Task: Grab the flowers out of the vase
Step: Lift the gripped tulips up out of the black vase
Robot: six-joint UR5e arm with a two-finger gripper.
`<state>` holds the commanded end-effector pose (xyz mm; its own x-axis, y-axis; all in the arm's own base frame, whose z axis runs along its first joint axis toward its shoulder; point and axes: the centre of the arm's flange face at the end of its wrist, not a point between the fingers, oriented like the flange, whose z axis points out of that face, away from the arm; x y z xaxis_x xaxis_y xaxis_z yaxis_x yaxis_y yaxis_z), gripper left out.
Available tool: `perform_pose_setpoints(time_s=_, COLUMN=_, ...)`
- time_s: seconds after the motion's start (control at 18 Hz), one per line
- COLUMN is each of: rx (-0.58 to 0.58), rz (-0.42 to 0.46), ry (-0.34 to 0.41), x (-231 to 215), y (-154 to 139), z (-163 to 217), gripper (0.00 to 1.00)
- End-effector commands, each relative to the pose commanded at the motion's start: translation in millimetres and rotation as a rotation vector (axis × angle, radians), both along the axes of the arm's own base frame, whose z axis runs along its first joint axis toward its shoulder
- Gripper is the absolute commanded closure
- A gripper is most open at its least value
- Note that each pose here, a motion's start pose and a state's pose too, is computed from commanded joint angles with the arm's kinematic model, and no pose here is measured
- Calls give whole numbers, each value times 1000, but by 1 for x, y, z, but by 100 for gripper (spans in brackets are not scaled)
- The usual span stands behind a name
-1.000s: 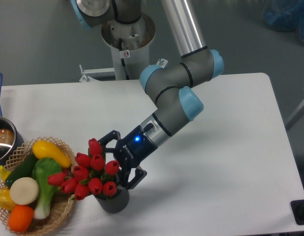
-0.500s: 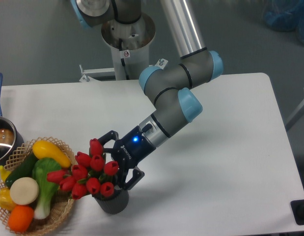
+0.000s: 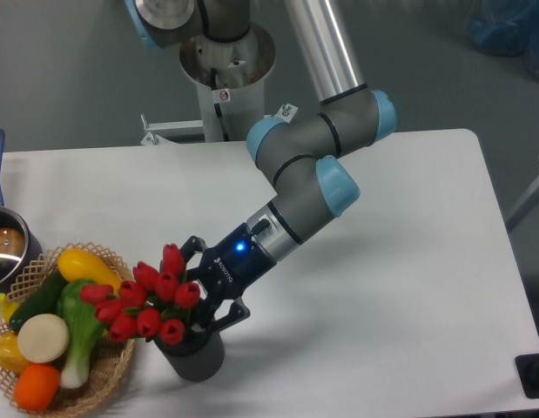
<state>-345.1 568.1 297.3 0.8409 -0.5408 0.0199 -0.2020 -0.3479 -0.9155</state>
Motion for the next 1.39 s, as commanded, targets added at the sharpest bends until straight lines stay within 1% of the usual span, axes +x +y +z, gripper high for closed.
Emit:
perform_pose_setpoints(time_s=0.06, rx=-2, rz=0, ry=-2, x=0, y=0, z=-2, gripper=53)
perform_pose_setpoints(time_s=0.22, rx=0, rz=0, ry=0, x=-2, y=1, z=-1, gripper=57)
perform_pose_setpoints(time_s=0.33, rx=1, rz=0, ry=1, x=-2, y=2, z=-1, gripper=58)
perform_pose_setpoints(time_s=0.39, rx=1, rz=0, ry=1, x=-2, y=2, z=-1, gripper=62)
perform_pose_setpoints(time_s=0.44, rx=0, rz=2, ry=0, x=-3, y=1, z=-2, gripper=63)
perform_pose_setpoints(time_s=0.94, rx=25, rz=4, ry=-12, x=-8, y=0, z=4, gripper=64)
perform_pose_setpoints(time_s=1.17, rx=53, rz=2, ry=-30, x=-8, y=-2, z=12, gripper=64)
perform_pose_setpoints(time_s=1.28, rx=53, rz=5, ry=-33, x=-8, y=-3, z=14, gripper=64)
perform_pose_setpoints(time_s=1.39, rx=58, rz=7, ry=-29, x=-5, y=-6, z=23, gripper=64)
